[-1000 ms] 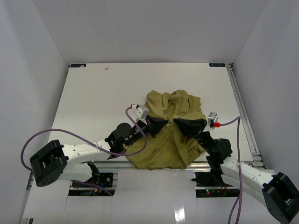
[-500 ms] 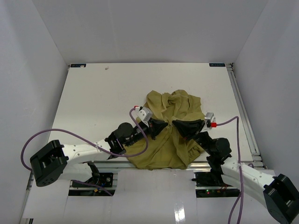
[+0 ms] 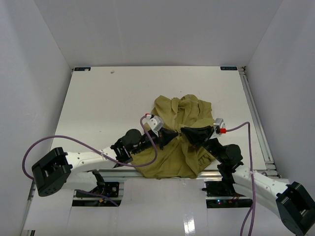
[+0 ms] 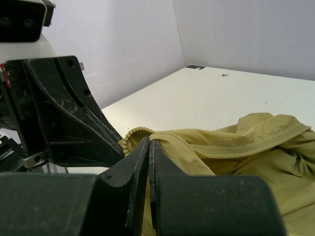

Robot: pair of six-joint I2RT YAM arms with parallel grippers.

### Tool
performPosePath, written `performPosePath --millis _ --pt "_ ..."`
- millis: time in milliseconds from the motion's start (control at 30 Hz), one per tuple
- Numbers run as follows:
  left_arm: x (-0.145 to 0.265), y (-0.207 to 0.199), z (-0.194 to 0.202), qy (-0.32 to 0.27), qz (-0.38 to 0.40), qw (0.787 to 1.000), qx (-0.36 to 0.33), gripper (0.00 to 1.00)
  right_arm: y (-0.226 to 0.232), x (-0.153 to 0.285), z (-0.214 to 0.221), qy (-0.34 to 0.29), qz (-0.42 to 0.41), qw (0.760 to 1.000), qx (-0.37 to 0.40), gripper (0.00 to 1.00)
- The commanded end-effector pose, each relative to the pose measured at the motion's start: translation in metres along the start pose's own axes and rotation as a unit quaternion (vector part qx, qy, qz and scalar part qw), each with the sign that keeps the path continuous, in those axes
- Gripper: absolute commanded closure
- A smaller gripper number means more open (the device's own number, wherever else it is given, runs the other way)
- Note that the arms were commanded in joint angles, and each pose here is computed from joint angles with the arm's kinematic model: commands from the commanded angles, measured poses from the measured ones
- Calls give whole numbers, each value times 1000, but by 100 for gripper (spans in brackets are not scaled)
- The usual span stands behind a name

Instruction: Zip up the jacket

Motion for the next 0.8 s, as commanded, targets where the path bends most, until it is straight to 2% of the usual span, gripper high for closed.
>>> performPosePath --millis 0,300,333,433,467,567,767 --pt "-5 0 0 22 7 1000 -18 100 -4 20 17 9 15 1000 5 92" --pt "-9 -2 -4 22 11 1000 -18 99 -1 19 22 30 -2 1000 -1 92" --pt "-10 -3 -5 21 12 1000 -18 95 -1 19 24 31 -4 1000 -3 92" --pt "-8 -6 -7 23 22 999 -15 60 0 23 28 34 -7 999 -11 92" --pt "-7 -6 -7 21 22 999 -15 55 0 23 29 33 -6 999 -13 92" --pt "-2 -4 -9 10 15 1000 -14 47 -1 28 34 36 -4 999 -19 92" --pt "2 -2 -13 1 -5 1000 -10 41 0 31 35 37 -6 999 -22 92"
Point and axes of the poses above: each gripper's point midway between its finger pads, its own x axis back along the fingers, its own y axis along the line the jaws close on, z = x × y, the point moved 8 cm from there along x, back along the fingers, and after that the axes turned 2 degrees about x, right-handed, at the moved point
